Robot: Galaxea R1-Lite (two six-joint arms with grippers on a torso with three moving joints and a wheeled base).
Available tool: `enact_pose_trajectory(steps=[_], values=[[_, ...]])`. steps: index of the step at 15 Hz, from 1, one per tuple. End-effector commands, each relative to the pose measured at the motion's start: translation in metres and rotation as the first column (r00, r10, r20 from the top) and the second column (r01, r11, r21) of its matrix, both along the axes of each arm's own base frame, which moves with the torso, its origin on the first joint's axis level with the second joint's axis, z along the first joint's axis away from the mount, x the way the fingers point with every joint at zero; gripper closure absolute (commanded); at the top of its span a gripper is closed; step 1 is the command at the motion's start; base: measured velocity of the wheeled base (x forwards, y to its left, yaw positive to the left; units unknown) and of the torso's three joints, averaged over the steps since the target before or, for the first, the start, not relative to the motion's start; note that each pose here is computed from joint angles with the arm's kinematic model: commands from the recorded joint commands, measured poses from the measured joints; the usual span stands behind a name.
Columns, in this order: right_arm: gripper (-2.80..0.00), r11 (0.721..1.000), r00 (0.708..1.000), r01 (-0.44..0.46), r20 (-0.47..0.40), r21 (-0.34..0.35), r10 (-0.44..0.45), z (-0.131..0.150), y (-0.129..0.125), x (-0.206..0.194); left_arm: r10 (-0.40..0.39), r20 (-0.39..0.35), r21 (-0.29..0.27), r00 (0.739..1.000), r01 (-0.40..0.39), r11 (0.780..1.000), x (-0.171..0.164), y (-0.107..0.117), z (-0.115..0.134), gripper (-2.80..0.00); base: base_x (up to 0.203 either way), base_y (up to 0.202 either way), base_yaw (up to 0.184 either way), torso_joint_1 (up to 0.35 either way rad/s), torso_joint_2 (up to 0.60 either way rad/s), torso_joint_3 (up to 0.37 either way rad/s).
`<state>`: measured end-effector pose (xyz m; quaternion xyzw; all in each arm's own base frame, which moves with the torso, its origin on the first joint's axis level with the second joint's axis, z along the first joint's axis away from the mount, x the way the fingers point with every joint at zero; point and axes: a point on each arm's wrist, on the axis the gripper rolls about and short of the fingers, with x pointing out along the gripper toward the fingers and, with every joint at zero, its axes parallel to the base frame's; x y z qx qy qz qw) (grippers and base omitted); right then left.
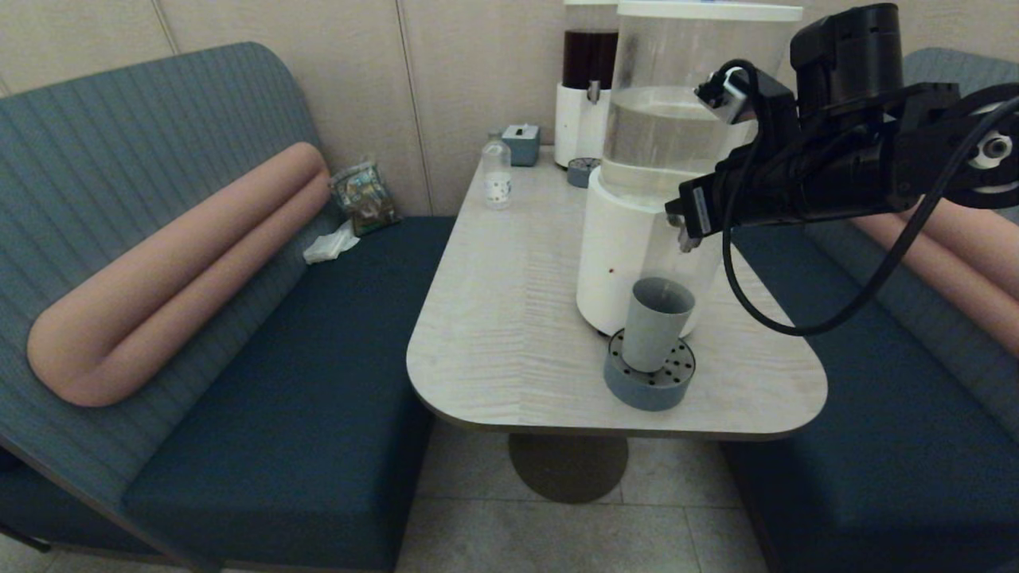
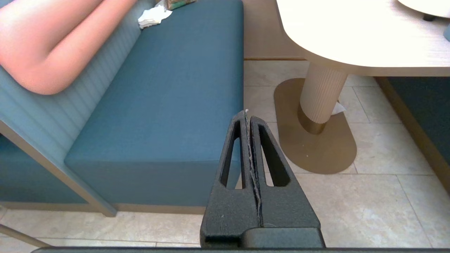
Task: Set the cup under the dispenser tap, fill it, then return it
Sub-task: Turn off the faucet
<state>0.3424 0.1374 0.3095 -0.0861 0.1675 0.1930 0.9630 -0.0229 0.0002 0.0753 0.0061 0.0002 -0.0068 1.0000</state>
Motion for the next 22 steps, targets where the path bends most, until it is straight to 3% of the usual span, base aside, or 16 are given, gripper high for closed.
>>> enact_pose_trajectory(steps=[1,22], values=[[0.0,1.0,1.0,0.014,-0.006,-0.01,-0.014,-0.004,0.002,0.0047,0.0,0.0,0.0,1.0,0.0,1.0,0.0,0.0,0.0,0.0,0.0,0.0,0.0,0.0,0.0,0.0],[0.0,0.999,0.999,0.052,0.009,-0.01,-0.052,-0.001,-0.0039,0.0097,0.0,0.0,0.0,1.0,0.0,1.0,0.0,0.0,0.0,0.0,0.0,0.0,0.0,0.0,0.0,0.0]])
